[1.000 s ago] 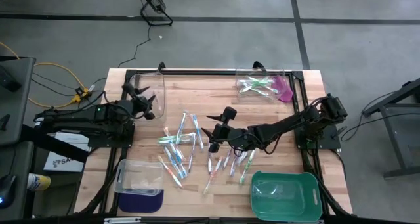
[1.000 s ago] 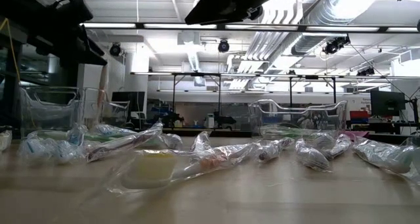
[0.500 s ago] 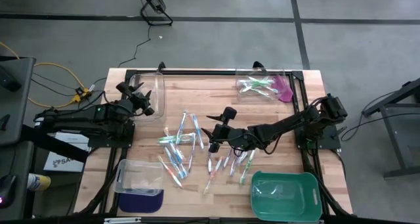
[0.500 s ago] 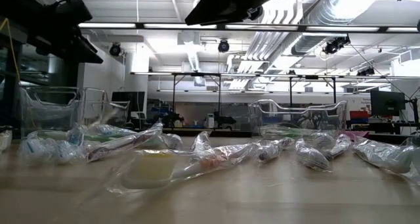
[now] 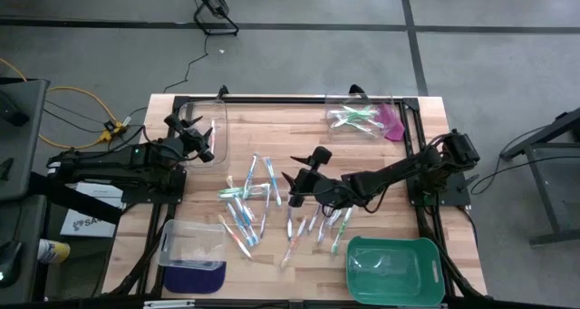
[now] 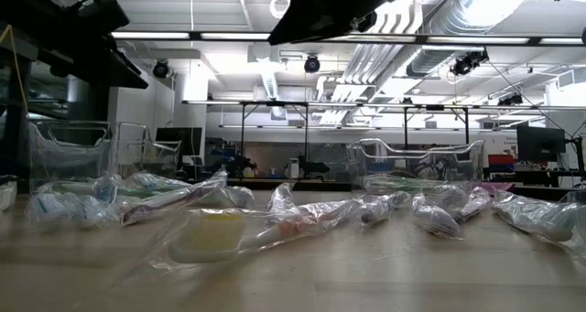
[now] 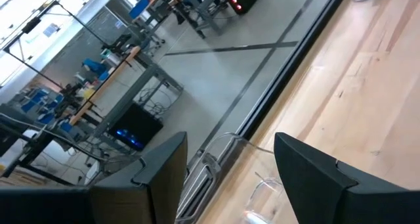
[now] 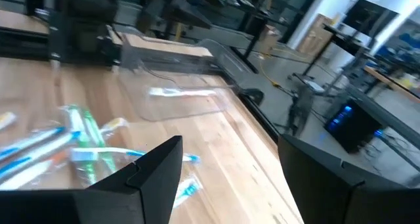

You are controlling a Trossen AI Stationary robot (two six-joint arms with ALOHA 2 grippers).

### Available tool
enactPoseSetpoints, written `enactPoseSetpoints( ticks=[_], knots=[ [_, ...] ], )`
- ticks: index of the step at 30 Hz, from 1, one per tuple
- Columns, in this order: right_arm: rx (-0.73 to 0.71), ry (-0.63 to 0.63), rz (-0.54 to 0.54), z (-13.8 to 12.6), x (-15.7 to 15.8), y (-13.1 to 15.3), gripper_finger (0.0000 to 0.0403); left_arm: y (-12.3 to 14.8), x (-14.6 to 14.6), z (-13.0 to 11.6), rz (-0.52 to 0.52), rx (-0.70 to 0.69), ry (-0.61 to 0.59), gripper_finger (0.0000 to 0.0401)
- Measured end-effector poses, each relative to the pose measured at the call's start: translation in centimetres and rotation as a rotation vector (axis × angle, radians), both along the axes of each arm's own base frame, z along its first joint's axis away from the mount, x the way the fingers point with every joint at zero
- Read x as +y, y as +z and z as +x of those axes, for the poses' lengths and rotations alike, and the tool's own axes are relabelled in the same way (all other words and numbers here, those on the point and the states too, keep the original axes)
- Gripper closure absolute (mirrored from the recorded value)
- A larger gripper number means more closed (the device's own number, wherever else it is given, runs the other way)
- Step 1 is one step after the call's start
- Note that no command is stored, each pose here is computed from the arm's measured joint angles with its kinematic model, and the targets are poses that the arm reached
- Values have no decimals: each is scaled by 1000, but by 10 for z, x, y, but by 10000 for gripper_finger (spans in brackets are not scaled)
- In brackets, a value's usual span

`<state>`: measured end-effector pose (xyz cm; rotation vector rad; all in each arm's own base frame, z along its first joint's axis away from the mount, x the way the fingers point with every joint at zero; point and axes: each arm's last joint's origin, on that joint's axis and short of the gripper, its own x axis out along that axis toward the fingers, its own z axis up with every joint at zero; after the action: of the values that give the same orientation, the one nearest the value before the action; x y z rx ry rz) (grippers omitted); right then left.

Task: Pick & Place Toothbrushes
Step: Put the violet toothbrush into the green bin

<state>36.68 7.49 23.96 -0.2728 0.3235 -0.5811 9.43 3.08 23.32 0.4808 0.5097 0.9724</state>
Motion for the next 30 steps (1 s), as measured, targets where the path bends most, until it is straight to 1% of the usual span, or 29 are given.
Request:
enactPoseSetpoints(
  ticks=[4, 6, 8, 10, 12, 13, 15, 17, 19, 21, 25, 28, 30],
  knots=[
    [56, -11, 3, -3, -1, -5, 159, 0, 0, 0, 0, 1, -1, 180],
    [87, -22, 43, -8, -2, -7, 159, 0, 0, 0, 0, 2, -1, 180],
    [112, -41, 132, -15, -8, -7, 159, 0, 0, 0, 0, 3, -1, 180],
    [137, -44, 288, -23, -16, -7, 159, 0, 0, 0, 0, 3, -2, 180],
    [201, -32, 443, -30, -25, -9, 159, 0, 0, 0, -4, 6, -12, 180],
    [240, -19, 499, -32, -30, -11, 159, 0, 0, 0, -8, 4, -23, 180],
    [325, 25, 571, -37, -37, -13, 159, -1, 0, 0, -9, 6, -26, 180],
    [407, 76, 608, -41, -42, -15, 159, -1, 0, 0, -9, 7, -26, 180],
    [489, 131, 621, -44, -46, -17, 159, -1, 0, 0, -9, 10, -26, 180],
    [575, 186, 600, -48, -50, -20, 159, -1, 0, 0, -9, 9, -26, 180],
    [740, 330, 459, -53, -52, -27, 159, -1, 0, 0, -9, 10, -26, 180],
    [836, 498, 383, -57, -48, -36, 159, -1, 0, 0, -9, 10, -26, 180],
    [869, 604, 343, -57, -44, -42, 159, -1, 0, 0, -9, 9, -26, 180]
  ],
)
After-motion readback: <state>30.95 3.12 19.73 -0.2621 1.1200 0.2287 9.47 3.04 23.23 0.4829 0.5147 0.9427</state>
